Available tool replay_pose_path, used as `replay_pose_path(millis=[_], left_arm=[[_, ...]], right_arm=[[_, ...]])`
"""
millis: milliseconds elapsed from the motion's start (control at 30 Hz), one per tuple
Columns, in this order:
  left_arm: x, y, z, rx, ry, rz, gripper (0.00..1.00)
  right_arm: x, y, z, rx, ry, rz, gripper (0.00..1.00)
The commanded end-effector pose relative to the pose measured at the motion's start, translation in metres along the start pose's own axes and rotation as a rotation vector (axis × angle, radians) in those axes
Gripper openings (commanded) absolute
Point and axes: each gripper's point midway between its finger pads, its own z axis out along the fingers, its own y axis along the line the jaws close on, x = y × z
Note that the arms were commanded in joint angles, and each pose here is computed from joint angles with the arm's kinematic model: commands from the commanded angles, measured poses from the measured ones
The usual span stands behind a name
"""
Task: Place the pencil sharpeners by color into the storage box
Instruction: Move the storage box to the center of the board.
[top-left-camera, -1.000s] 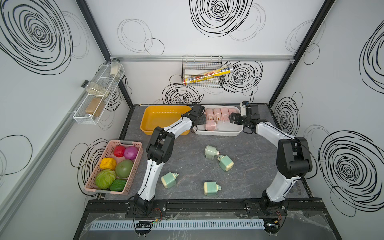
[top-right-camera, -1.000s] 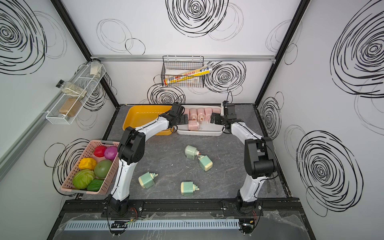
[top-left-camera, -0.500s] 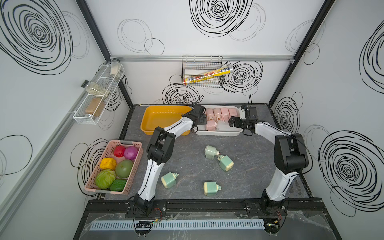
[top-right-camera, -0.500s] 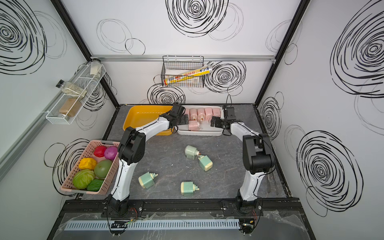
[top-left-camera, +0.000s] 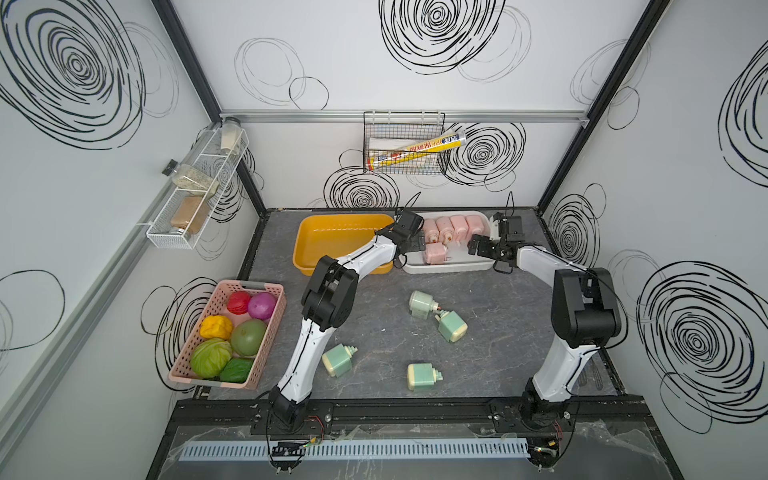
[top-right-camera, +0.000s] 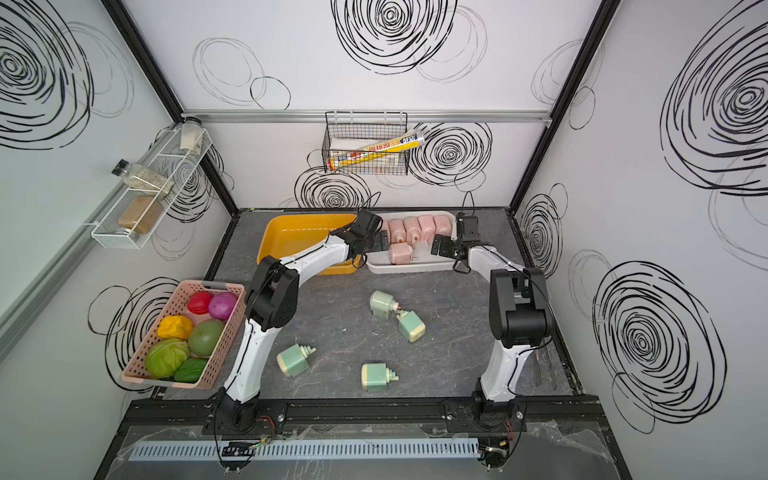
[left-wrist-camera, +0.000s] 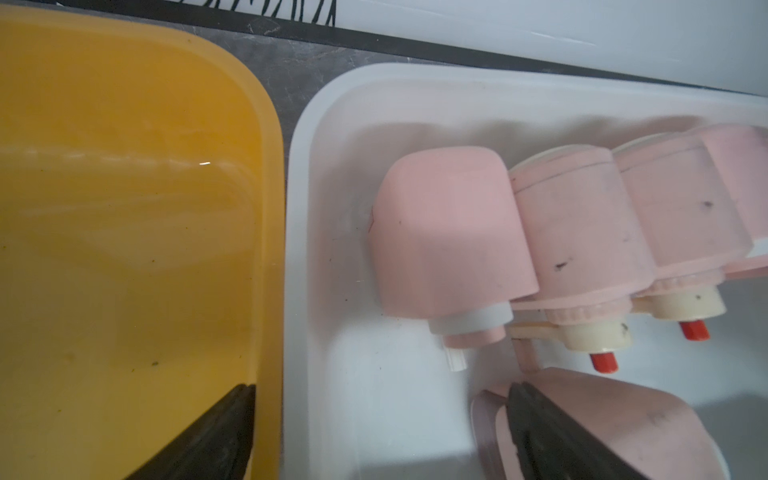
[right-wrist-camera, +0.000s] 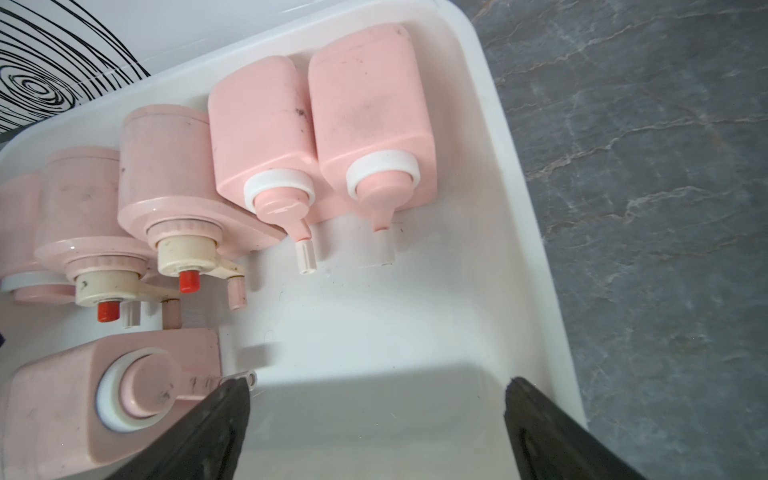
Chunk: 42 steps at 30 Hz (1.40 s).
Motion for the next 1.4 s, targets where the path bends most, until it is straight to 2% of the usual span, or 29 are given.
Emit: replay_pose_path(millis=[0, 367, 600, 800, 967, 1100, 1200, 1367], left_arm=[[0.006, -0.022, 0.001, 0.049, 0.013, -0.019, 0.99], [-0.001, -0.016, -0.003, 0.012, 0.004, 0.017, 0.99], [-0.013, -0.026, -0.029, 0.082, -0.012, 0.061, 0.99], [-0.013, -0.027, -0.066, 0.145, -0.036, 0.076, 0.99], [-0.013, -0.016, -0.11, 0.173, -0.088, 0.114, 0.99], [-0.006, 0.005, -0.145, 0.163, -0.122, 0.132, 0.99], [0.003, 0.025, -0.161, 0.156, -0.121, 0.115, 0.99], [0.017, 0.058, -0.17, 0.195, -0.093, 0.032, 0.99]], right_arm=[[-0.002, -0.011, -0.012, 0.051, -0.016, 0.008, 1.0], [-0.011, 0.001, -0.028, -0.017, -0.041, 0.002, 1.0], [-0.018, 0.019, -0.053, -0.052, -0.084, -0.057, 1.0], [-0.011, 0.056, -0.079, -0.118, -0.11, -0.143, 1.0], [0.013, 0.098, -0.1, -0.175, -0.103, -0.237, 1.0], [0.046, 0.132, -0.117, -0.273, -0.052, -0.307, 1.0], [0.08, 0.15, -0.125, -0.328, 0.02, -0.386, 1.0], [0.13, 0.169, -0.135, -0.4, 0.144, -0.501, 1.0]])
